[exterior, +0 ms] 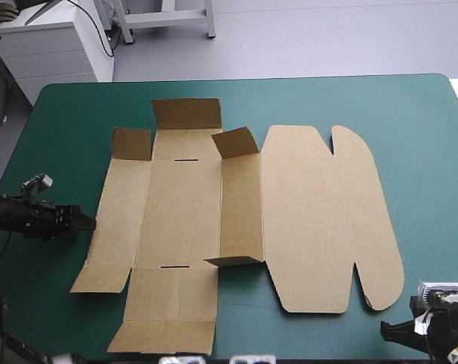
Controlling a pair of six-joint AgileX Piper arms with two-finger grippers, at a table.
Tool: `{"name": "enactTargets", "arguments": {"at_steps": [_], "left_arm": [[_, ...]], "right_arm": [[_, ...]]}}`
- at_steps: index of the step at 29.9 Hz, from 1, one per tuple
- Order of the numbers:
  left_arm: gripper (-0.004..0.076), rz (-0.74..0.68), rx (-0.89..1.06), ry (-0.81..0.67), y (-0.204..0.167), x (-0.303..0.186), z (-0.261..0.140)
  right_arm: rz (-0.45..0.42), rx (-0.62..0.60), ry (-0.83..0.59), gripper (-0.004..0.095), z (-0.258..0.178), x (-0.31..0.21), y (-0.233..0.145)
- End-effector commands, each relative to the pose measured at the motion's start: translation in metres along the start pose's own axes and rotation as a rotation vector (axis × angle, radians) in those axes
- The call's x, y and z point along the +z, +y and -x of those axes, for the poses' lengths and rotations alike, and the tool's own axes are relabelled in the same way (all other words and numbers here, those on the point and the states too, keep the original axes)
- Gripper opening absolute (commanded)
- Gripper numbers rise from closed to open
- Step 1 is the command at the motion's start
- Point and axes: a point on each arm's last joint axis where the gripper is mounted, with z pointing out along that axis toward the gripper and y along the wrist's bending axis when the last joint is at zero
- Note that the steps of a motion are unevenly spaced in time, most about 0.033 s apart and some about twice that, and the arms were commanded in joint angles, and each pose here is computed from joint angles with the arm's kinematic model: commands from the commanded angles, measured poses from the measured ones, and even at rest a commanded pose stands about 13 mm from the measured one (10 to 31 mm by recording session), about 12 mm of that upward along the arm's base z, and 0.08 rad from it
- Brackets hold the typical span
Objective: Fold the box
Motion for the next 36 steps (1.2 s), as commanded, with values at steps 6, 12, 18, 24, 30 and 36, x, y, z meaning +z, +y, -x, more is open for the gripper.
{"name": "enactTargets", "arguments": {"at_steps": [6,12,18,24,30,36], "left_arm": [[0.0393,-0.102,0.005,0.042,-0.024,0.001,0.001],[0.0367,-0.127,0.014,0.119,-0.031,0.023,0.004],[0.0367,-0.145,0.050,0.159,-0.043,0.037,0.007],[0.0367,-0.151,0.081,0.183,-0.052,0.044,0.007],[0.0367,-0.154,0.085,0.193,-0.054,0.044,0.007],[0.0276,-0.171,0.047,0.174,-0.056,0.044,0.009]], "right_arm": [[-0.009,-0.004,-0.076,-0.0004,0.012,-0.005,-0.001],[-0.009,-0.004,-0.076,-0.0004,0.012,-0.005,-0.001],[-0.006,-0.003,-0.076,-0.0004,0.012,-0.005,0.000],[-0.006,-0.003,-0.076,-0.0004,0.012,-0.005,0.000],[-0.006,-0.001,-0.076,-0.0004,0.012,-0.005,0.000],[-0.006,-0.001,-0.076,-0.0004,0.012,-0.005,0.000]]}}
